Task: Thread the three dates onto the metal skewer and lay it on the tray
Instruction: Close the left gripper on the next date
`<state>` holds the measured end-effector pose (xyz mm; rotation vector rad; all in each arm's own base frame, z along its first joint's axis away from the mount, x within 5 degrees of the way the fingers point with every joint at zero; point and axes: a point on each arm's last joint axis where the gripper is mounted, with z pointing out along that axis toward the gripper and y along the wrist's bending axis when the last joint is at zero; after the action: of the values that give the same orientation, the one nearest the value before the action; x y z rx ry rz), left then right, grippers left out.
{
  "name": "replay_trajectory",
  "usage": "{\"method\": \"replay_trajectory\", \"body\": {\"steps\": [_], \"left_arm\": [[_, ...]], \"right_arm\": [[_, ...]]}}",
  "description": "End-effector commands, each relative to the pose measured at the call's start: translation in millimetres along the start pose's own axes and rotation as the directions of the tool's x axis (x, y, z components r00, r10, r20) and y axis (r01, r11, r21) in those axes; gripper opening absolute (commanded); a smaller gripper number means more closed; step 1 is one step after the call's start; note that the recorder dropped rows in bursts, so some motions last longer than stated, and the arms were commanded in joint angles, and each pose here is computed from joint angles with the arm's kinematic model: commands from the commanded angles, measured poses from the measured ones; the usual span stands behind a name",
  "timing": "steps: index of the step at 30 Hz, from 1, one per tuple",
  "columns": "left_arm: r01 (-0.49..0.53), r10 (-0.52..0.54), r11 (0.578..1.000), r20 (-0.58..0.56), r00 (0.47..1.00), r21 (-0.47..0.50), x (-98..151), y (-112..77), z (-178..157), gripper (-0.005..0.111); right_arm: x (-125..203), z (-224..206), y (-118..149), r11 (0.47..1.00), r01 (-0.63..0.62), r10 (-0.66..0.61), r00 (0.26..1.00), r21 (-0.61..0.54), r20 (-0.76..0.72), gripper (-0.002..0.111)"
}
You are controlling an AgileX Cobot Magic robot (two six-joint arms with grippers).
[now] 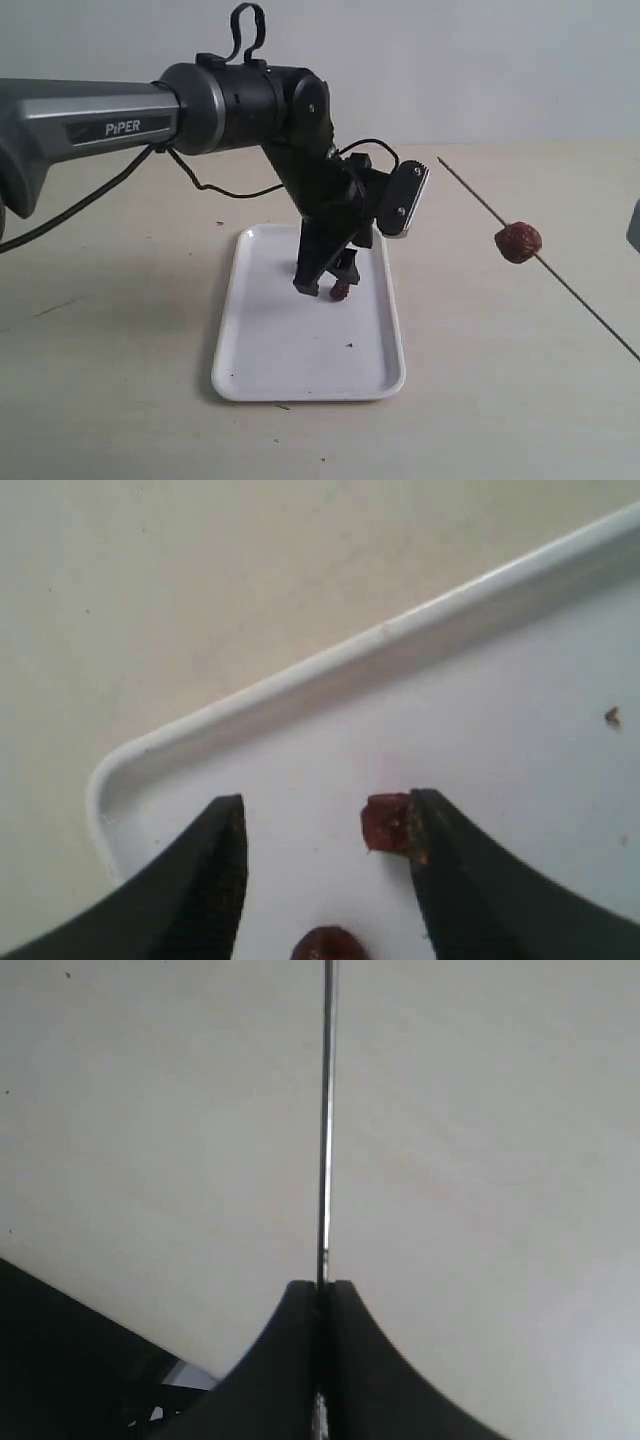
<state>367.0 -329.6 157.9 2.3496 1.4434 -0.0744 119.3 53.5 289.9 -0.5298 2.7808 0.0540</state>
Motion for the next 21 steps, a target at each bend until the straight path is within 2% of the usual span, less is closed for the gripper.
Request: {"method": "replay_trajectory", "body": {"steps": [1, 7, 12, 17, 21], "left_arm": [[0.044, -0.044, 0.999, 0.026, 0.999, 0.033, 9, -0.7, 8, 0.050], [-0.009, 0.008, 0.999, 0.026, 1.000, 0.031, 15, 0.7, 7, 0.050], [0.020, -0.022, 0.998, 0.032, 0.999, 0.055, 29, -1.9, 9, 0.040], [0.058, -0.064, 0.994, 0.060, 0.996, 0.098, 31, -6.4, 10, 0.050], [0.018, -0.024, 0.996, 0.075, 0.997, 0.090, 29, -6.1, 10, 0.053]], "right_arm": [[1, 0, 0, 1.000, 0.007, -0.007, 1.000, -0.003, -0.004, 0.000], [2, 0, 0, 1.000, 0.007, -0.007, 1.000, -0.003, -0.006, 0.000], [2, 0, 0, 1.000, 0.014, -0.014, 1.000, -0.003, -0.007, 0.000], [2, 0, 0, 1.000, 0.015, -0.015, 1.000, 0.000, -0.007, 0.000], [2, 0, -1, 1.000, 0.024, -0.024, 1.000, 0.012, -0.006, 0.000]]}}
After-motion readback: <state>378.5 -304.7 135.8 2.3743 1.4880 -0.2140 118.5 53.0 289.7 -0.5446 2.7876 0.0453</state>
